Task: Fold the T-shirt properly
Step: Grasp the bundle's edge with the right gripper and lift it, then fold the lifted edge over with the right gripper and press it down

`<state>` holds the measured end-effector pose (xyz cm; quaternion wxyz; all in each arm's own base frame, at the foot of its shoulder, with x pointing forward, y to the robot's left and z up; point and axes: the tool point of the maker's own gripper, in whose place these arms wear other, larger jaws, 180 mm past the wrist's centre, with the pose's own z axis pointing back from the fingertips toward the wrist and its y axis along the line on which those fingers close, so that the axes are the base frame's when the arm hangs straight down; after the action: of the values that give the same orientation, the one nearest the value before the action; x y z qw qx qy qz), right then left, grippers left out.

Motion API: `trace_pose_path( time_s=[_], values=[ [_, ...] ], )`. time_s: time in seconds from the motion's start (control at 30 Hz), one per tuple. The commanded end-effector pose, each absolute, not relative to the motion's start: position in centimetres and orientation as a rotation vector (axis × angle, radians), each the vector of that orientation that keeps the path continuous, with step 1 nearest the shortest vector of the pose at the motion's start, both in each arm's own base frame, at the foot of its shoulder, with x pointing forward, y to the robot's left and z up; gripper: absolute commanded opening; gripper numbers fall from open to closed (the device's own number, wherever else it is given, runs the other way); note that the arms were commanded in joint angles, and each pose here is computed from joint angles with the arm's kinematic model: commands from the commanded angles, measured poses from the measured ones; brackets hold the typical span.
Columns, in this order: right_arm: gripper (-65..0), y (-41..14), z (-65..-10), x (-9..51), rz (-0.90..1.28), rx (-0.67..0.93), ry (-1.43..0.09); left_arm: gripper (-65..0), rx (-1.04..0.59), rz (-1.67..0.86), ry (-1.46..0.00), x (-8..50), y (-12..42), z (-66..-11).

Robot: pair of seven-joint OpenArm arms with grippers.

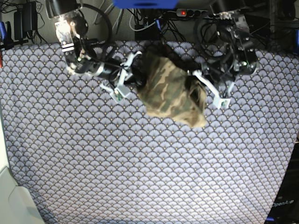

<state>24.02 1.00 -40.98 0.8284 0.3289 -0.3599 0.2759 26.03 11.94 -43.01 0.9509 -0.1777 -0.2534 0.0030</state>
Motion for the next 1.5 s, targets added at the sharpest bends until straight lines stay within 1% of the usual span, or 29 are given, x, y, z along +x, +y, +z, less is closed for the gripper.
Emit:
trace_pose_path(
  time_s=[0.0, 0.2, 0.33, 0.4, 0.47, 0.53, 0.63, 0.7, 0.8, 0.93, 1.03, 1.2, 1.33, 1.47],
  values=[
    [-65.0, 1.5, -40.2, 23.7, 0.597, 0.729, -0.785, -64.2, -0.383, 0.001, -0.546, 27.2, 11.4, -42.4],
    [-65.0, 1.0, -40.4, 20.3, 0.63, 0.73, -0.747, -64.2, -0.43, 0.019, -0.649, 33.0, 10.9, -40.9],
    [-65.0, 0.5, -39.8, 19.6, 0.641, 0.721, -0.755, -64.2, -0.428, -0.004, -0.746, 36.5, 11.0, -37.4],
    [-65.0, 0.2, -39.5, 19.6, 0.651, 0.713, -0.761, -64.2, -0.402, -0.006, -0.787, 37.2, 12.1, -35.7],
    [-65.0, -0.3, -39.1, 19.7, 0.67, 0.702, -0.772, -64.2, -0.352, 0.017, -0.789, 37.0, 14.6, -34.7],
    [-65.0, -0.6, -38.3, 20.1, 0.689, 0.69, -0.796, -64.2, -0.311, 0.037, -0.776, 36.5, 16.7, -34.3],
    [-65.0, -1.6, -35.6, 21.7, 0.69, 0.65, -0.887, -64.2, -0.233, 0.077, -0.754, 34.9, 20.5, -34.1],
    [-65.0, -1.6, -33.5, 22.4, 0.7, 0.647, -0.95, -64.2, -0.191, 0.105, -0.704, 32.7, 22.4, -35.2],
    [-65.0, -0.6, -30.4, 22.8, 0.701, 0.704, -1.029, -64.2, -0.165, 0.121, -0.642, 29.8, 23.3, -37.0],
    [-65.0, 1.1, -27.3, 23.2, 0.662, 0.836, -1.098, -64.1, -0.151, 0.119, -0.564, 26.1, 23.3, -39.2],
    [-65.0, 2.8, -26.2, 23.5, 0.666, 0.907, -1.096, -64.1, -0.134, 0.112, -0.534, 24.0, 23.3, -39.8],
    [-65.0, 7.0, -24.6, 23.3, 0.716, 1.032, -1.1, -64.1, -0.098, 0.098, -0.529, 22.1, 23.5, -39.2],
    [-65.0, 9.1, -26.8, 23.5, 0.685, 1.092, -1.02, -64.1, -0.067, 0.079, -0.533, 21.2, 23.7, -38.4],
    [-65.0, 9.4, -31.2, 24.8, 0.542, 1.117, -0.94, -64.1, -0.043, 0.091, -0.531, 20.3, 24.4, -38.1]
  ],
)
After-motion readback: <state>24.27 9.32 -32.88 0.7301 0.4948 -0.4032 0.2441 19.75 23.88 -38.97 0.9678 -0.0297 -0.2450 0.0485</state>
